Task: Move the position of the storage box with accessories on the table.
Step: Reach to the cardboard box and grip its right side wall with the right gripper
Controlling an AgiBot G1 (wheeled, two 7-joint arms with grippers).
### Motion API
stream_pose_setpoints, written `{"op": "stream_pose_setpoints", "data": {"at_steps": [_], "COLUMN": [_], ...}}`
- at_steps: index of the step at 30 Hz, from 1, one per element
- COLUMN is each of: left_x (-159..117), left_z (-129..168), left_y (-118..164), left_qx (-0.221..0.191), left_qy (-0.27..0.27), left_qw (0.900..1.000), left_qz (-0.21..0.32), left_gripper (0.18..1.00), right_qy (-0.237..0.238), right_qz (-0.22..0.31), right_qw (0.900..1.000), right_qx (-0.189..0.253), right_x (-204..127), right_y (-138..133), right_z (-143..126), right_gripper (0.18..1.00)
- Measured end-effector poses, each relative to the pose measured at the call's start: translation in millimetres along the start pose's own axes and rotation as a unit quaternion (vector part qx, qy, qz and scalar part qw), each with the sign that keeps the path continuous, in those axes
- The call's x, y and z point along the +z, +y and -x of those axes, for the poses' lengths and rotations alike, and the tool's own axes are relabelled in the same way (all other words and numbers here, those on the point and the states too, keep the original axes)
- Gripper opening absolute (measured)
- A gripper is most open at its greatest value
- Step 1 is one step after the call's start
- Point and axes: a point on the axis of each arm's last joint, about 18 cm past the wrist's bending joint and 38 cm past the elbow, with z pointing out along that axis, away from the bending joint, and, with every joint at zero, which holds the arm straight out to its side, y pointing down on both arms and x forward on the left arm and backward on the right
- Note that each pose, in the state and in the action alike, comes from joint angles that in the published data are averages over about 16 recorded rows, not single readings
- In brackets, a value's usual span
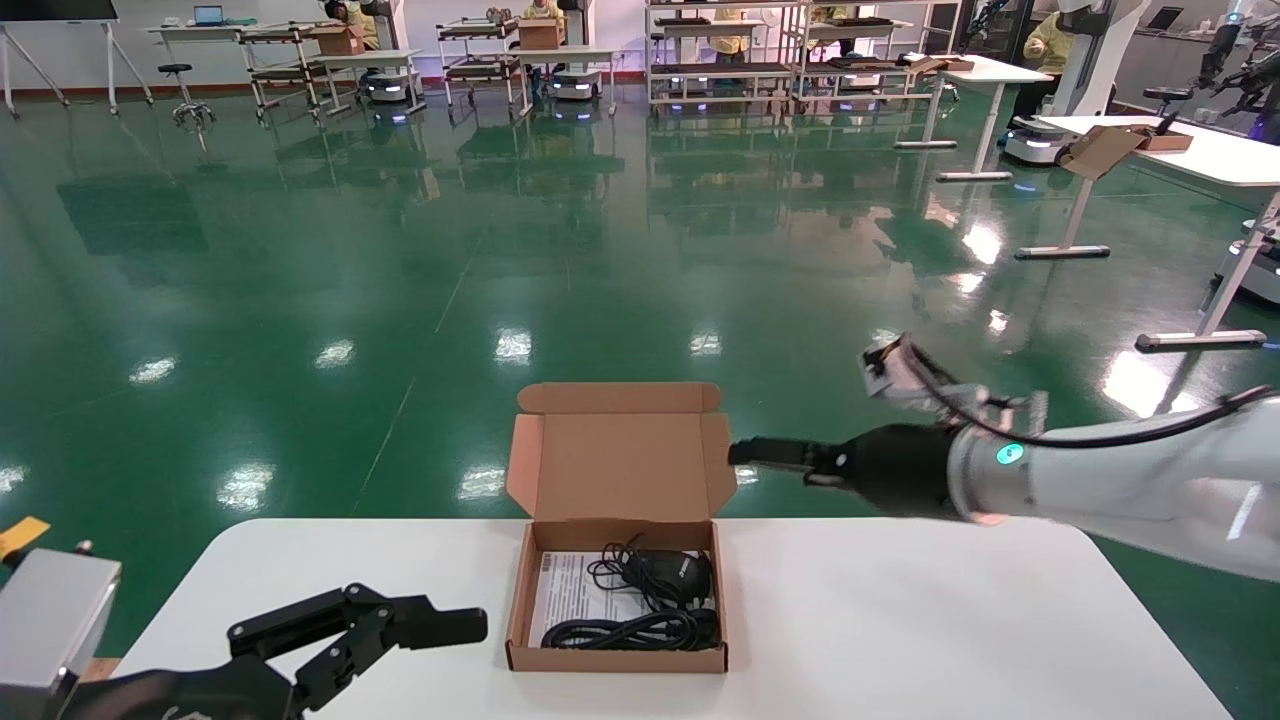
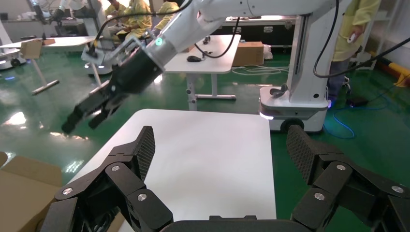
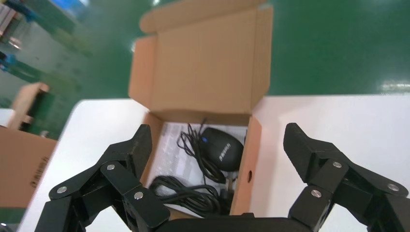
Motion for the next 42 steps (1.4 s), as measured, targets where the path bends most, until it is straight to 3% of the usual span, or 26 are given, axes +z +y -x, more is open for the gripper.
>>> {"op": "stream_pose_setpoints", "data": {"at_steps": [15, 42], "left_x": [0.0, 0.0], "left_z": [0.0, 0.0], "left_y": [0.0, 0.0], "left_qx": [0.0, 0.0], "left_qy": [0.0, 0.0], "left_qw": [1.0, 1.0], "left_qz": [0.0, 0.0], "left_gripper": [1.0, 1.0], "right_qy": [0.025, 0.044], "right_qz": [0.031, 0.057], "right_qw": [0.999, 0.997], "right_qx": [-0.024, -0.01], "right_x": [41.8, 70.1], "right_y": [44.8, 106.7], "right_z": [1.0, -15.4], "right_gripper": [1.0, 1.0]}}
